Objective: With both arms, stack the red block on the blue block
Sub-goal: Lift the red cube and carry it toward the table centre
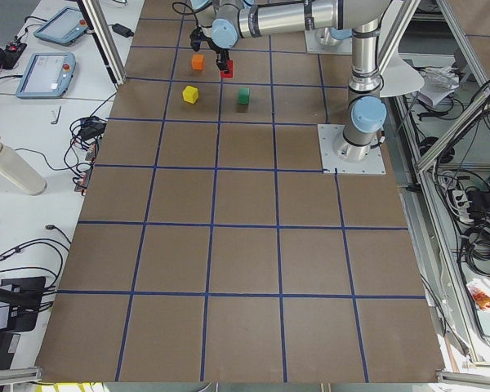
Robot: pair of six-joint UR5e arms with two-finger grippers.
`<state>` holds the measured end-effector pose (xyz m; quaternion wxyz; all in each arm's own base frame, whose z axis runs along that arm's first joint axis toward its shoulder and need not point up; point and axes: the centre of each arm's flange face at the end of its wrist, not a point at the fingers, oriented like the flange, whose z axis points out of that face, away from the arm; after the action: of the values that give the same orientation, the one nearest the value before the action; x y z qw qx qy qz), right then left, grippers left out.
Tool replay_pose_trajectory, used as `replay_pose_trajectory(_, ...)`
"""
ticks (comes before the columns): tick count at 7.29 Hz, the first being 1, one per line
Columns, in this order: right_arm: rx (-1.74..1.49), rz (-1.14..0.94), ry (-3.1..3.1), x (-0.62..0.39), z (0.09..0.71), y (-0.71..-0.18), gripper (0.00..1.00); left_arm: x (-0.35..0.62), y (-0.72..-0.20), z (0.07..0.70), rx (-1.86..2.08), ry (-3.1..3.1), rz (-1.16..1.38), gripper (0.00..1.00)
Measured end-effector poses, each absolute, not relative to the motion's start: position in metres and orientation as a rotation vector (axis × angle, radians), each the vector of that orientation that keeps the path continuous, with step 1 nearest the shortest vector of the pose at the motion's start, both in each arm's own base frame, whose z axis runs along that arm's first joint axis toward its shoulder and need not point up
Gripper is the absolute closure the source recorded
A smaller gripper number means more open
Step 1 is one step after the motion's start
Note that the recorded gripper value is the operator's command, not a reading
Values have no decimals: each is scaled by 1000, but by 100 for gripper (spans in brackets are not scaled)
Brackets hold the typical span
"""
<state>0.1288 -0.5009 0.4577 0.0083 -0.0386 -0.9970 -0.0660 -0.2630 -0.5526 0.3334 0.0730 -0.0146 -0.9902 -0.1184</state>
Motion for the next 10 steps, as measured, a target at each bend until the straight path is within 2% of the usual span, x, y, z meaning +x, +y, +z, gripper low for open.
replay_pose_trajectory(5, -136, -210, -3115, 124, 456, -502, 0, -347, -540, 259, -80, -2953, -433, 100)
replay_pose_trajectory(8, -138, -213, -3117, 124, 455, -503, 0, -359, -542, 220, -98, -2952, -479, 90)
replay_pose_trajectory(9, -138, -213, -3117, 124, 455, -503, 0, -361, -541, 214, -107, -2957, -494, 79)
replay_pose_trajectory(10, -138, -214, -3116, 124, 455, -503, 0, -363, -540, 211, -111, -2960, -502, 31)
